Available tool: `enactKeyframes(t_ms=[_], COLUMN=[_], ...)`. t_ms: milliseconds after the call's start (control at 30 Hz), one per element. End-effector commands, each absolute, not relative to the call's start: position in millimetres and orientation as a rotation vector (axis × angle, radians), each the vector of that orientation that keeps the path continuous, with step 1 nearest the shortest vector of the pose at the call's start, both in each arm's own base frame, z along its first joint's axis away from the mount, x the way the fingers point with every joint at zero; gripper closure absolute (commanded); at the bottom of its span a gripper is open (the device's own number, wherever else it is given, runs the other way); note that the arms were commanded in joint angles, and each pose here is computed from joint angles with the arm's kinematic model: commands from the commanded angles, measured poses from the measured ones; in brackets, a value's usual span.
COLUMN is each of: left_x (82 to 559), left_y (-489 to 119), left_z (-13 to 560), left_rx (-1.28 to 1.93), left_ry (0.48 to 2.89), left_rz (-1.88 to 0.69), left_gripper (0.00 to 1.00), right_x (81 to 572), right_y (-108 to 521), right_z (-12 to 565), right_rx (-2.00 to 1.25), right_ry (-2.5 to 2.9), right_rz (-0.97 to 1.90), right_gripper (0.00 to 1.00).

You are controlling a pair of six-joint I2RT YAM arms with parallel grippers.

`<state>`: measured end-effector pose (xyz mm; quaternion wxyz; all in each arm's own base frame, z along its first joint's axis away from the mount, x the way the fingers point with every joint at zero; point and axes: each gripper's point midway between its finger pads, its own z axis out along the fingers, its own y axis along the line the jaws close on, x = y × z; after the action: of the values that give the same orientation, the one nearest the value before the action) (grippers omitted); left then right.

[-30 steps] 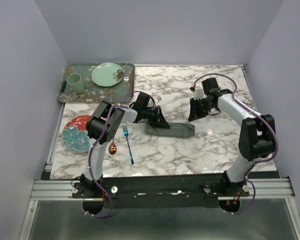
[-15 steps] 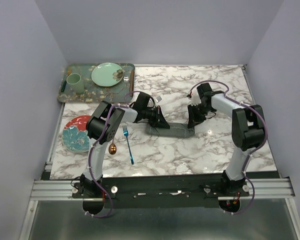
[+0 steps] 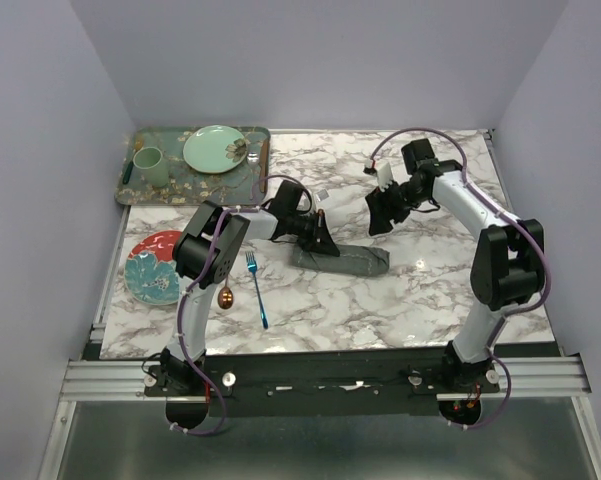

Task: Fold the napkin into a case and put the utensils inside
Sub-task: Smooth out the smaller rectangle-folded napkin at the center of the board, then pick up the smaller rectangle-folded napkin from the center of the board.

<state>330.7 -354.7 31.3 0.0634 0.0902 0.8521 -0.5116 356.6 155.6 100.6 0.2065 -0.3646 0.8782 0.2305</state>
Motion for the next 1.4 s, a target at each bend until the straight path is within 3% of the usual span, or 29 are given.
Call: enactKeyframes(t_ms=[0,200,333,467,767,1367], left_x=[324,329,341,344,348,344], left_y=[-335,-345,-358,-361,-302,-265], left_z=[-11,22,71,116,147,146], left_rx=[0.310,0.453,0.529,0.541,0.435,0.396], left_ry=[2.683,2.564,2.359,2.190,2.167,2.212], left_rz=[-1.371,-1.412,-1.491,-1.555,-1.456,-1.332], left_gripper=[1.00,0.98,0.82,0.74,0.74,0.74], right_x=[354,351,355,361,367,350], right_y=[174,182,183,183,196,212], right_z=[109,118,121,121,106,40], right_rx=[-1.301,-1.304,-1.259,-1.265,-1.320,-1.495], right_ry=[2.231,2.213,2.228,2.218,2.232,2.418], right_rz=[0.795,0.888,0.936,0.953,1.070,1.032], right_gripper=[0.28,0.27,0.26,0.26,0.35,0.34])
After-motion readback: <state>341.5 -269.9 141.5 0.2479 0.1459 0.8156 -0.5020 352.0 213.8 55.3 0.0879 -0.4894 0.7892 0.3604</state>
